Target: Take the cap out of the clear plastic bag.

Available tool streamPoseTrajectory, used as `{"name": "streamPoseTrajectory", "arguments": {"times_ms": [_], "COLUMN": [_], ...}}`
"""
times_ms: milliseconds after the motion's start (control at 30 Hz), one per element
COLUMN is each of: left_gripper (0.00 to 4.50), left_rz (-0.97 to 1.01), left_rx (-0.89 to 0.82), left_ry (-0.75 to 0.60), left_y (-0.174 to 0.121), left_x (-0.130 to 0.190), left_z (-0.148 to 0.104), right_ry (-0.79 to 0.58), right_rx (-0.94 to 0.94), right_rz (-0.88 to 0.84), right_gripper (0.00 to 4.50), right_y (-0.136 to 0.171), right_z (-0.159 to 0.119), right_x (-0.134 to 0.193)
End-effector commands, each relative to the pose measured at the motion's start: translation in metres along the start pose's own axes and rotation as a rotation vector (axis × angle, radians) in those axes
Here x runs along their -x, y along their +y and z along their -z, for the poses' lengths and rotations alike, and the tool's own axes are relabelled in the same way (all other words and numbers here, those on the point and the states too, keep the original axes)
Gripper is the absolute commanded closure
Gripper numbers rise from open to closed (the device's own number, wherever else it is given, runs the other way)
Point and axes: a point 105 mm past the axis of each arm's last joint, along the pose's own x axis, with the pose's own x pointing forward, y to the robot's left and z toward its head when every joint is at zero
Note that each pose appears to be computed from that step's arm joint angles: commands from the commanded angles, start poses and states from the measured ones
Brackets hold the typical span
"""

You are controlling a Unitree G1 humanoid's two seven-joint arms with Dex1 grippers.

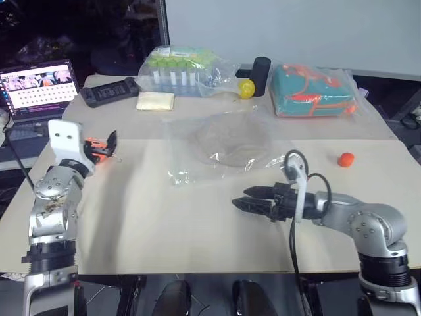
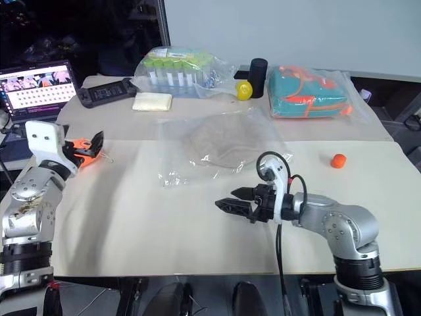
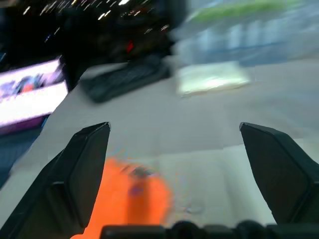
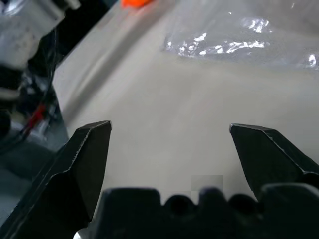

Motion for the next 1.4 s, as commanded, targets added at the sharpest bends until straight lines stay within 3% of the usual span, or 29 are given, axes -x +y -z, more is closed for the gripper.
{"name": "streamPoseTrajectory", "arguments": {"times_ms": [33, 100, 167, 300, 433, 633, 933, 1033, 1400], "left_gripper": [0.03, 0.03, 0.03, 0.03, 0.03, 0.03, 0.03, 0.00, 0.00], "left_rz": [0.294, 0.462, 0.536, 0.642, 0.713, 0.699, 0.638, 0.619, 0.614], "left_rx": [-0.290, -0.420, -0.381, -0.233, 0.082, 0.231, 0.256, 0.258, 0.305], "left_ry": [-0.135, -0.147, -0.133, -0.019, 0.109, 0.170, 0.178, 0.176, 0.162], "left_y": [-0.052, -0.076, -0.082, -0.082, -0.083, -0.078, -0.078, -0.076, -0.071], "left_x": [0.010, 0.021, 0.028, 0.045, 0.068, 0.090, 0.097, 0.097, 0.092], "left_z": [-0.037, -0.037, -0.037, -0.029, -0.024, -0.032, -0.039, -0.041, -0.044], "right_ry": [-0.059, -0.100, -0.158, -0.259, -0.274, -0.424, -0.554, -0.551, -0.526], "right_rx": [-0.235, -0.360, -0.438, -0.546, -0.620, -0.776, -0.901, -0.919, -0.890], "right_rz": [0.051, 0.060, 0.068, 0.060, 0.078, 0.339, 0.171, 0.144, 0.014], "right_gripper": [0.00, 0.00, 0.00, 0.00, 0.00, 0.00, 0.00, 0.72, 4.43], "right_y": [-0.019, -0.028, -0.034, -0.045, -0.052, -0.105, -0.092, -0.090, -0.080], "right_z": [-0.012, -0.020, -0.030, -0.047, -0.048, -0.033, -0.054, -0.054, -0.069], "right_x": [-0.005, -0.013, -0.020, -0.025, -0.041, -0.052, -0.104, -0.113, -0.111]}}
